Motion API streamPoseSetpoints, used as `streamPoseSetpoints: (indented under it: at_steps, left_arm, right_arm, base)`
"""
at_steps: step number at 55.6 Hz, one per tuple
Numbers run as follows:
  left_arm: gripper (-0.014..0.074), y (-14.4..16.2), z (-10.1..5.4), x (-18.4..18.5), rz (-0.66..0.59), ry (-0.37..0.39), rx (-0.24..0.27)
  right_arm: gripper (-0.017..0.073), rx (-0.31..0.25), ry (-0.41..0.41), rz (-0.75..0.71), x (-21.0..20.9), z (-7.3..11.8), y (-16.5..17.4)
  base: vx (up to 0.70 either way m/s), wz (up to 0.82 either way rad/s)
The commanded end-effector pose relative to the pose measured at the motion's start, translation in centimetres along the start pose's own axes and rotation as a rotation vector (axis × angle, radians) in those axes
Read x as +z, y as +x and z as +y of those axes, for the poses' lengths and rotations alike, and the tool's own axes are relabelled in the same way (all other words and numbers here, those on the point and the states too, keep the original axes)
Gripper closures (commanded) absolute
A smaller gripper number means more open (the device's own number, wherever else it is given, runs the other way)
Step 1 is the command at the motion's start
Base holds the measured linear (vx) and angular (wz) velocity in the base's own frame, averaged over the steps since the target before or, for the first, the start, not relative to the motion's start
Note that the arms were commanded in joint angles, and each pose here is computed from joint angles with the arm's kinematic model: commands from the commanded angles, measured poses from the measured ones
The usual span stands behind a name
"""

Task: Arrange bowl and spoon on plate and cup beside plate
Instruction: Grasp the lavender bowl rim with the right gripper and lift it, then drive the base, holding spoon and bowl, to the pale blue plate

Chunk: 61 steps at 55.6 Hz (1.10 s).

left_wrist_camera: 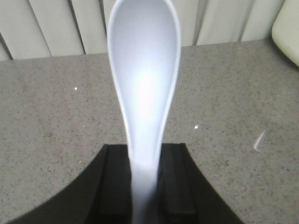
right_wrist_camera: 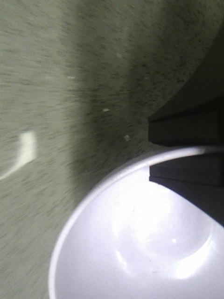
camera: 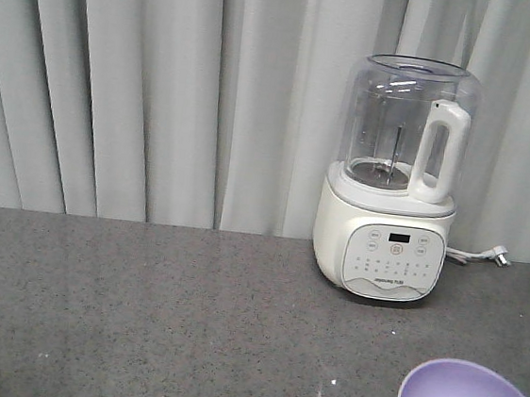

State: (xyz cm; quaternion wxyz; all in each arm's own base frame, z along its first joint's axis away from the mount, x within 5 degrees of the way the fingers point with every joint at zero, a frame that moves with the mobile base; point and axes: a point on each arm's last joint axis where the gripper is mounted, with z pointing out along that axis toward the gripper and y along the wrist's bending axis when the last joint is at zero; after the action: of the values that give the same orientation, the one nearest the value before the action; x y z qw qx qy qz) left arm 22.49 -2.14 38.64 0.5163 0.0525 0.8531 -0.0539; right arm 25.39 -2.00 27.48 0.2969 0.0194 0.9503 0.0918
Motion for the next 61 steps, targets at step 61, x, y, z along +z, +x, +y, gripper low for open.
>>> streamPoseSetpoints:
  at_steps: [61]
  left_arm:
    - [0.0594, 10.8, -1.9, -13.2, -0.466, 0.079, 0.084]
  right_arm:
    - [0.0568, -0.410, -0.065, -0.912, -17.0, 6.4, 8.8]
  base:
    - [0.00, 0.00]
